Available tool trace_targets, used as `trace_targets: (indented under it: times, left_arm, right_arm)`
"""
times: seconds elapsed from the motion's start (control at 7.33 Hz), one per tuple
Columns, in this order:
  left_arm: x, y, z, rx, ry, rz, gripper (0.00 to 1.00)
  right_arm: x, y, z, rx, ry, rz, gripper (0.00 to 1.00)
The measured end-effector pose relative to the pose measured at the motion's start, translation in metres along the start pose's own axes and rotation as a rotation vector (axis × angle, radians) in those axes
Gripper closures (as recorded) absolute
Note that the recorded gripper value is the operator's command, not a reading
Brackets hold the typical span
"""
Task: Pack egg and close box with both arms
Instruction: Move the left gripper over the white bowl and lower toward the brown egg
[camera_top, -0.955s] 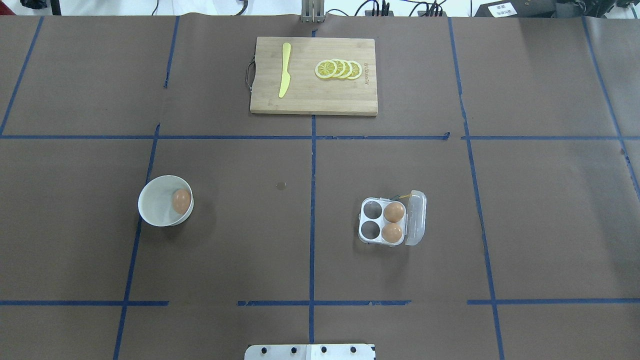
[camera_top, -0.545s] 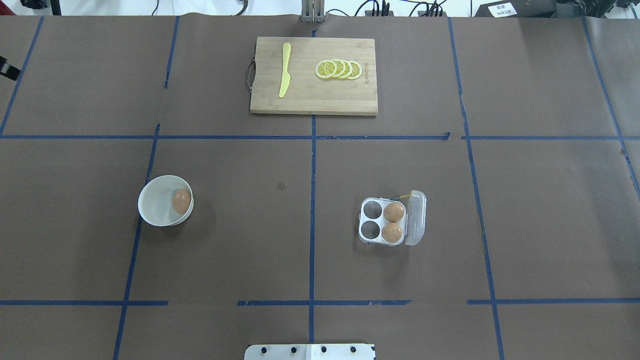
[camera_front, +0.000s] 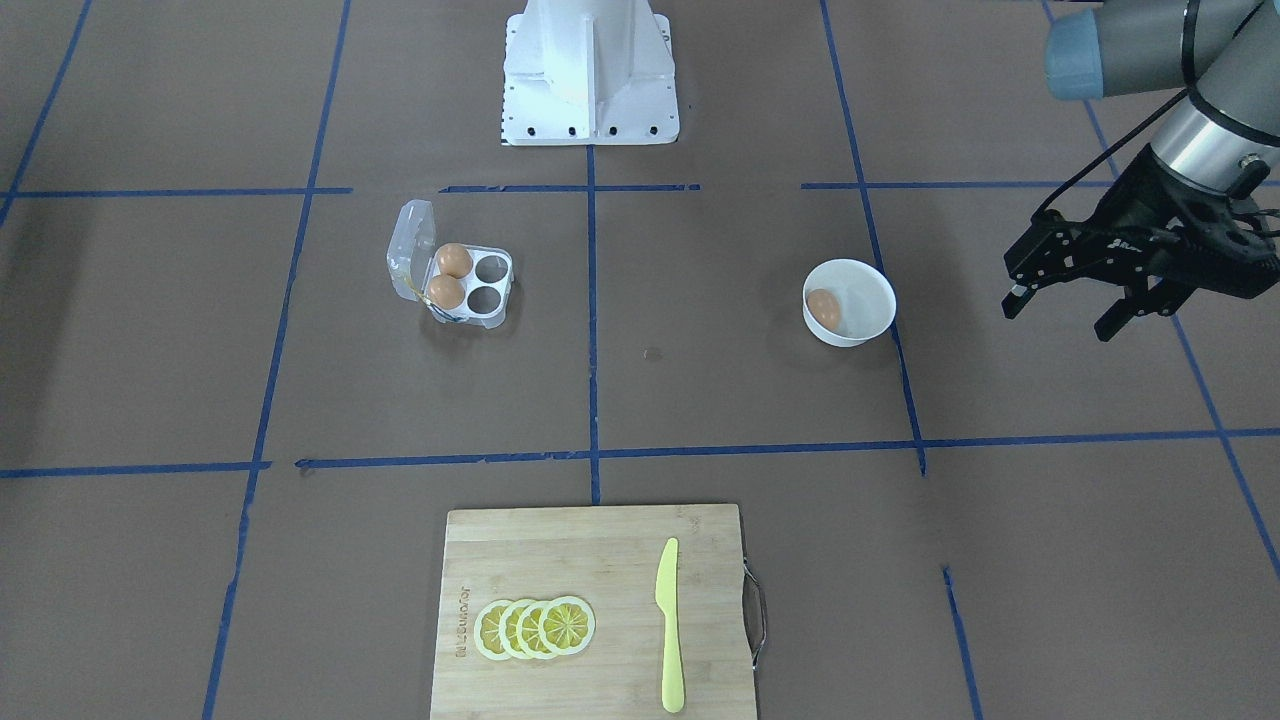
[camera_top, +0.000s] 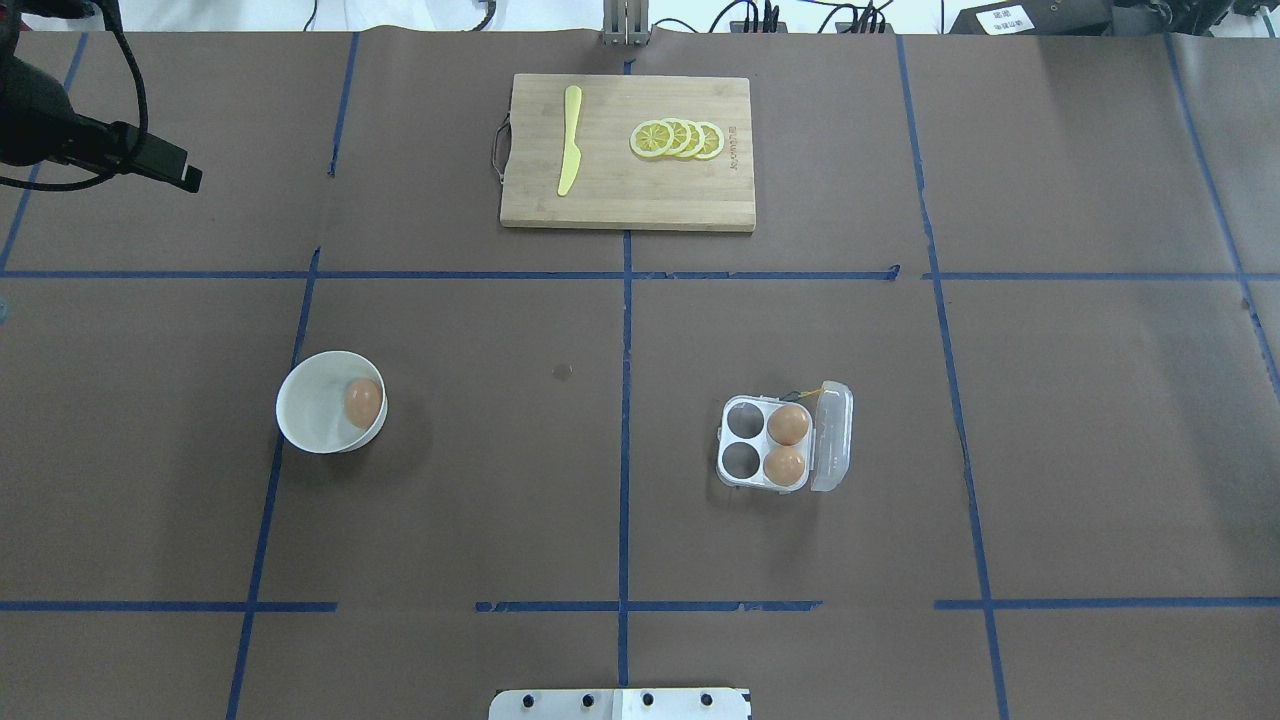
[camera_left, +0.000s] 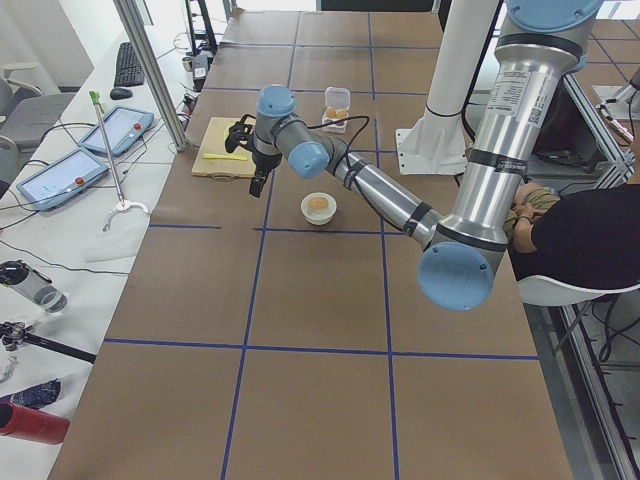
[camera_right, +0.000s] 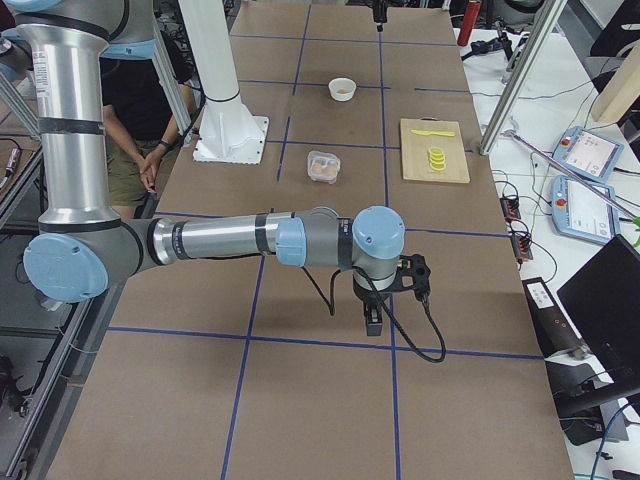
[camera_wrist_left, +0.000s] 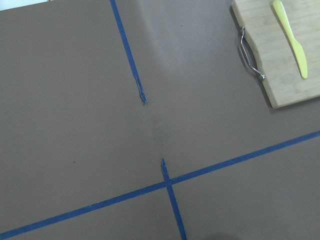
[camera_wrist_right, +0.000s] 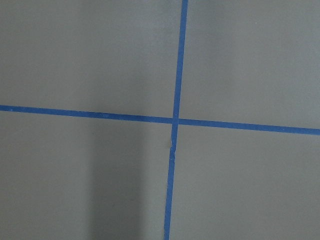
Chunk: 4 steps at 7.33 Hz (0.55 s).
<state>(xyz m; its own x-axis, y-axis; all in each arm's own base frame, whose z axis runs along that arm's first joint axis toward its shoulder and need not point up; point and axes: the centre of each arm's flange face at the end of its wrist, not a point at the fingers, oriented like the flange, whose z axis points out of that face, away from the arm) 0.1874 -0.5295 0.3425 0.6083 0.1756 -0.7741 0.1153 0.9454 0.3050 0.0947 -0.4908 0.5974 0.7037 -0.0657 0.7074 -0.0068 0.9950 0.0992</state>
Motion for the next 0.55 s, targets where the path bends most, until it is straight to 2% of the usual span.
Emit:
trace_targets:
  times: [0.27, 0.55]
  left_arm:
    - [0.041, 0.033, 0.039, -0.054, -0.001, -0.238, 0.00]
    - [0.078, 0.074, 0.079, -0.084, -0.042, -0.321, 0.00]
  right_arm:
    - [0.005, 0.004, 0.005, -0.010, 0.003, 0.009, 0.00]
    - [0.008, 0.005, 0.008, -0.018, 0.001, 0.017, 0.00]
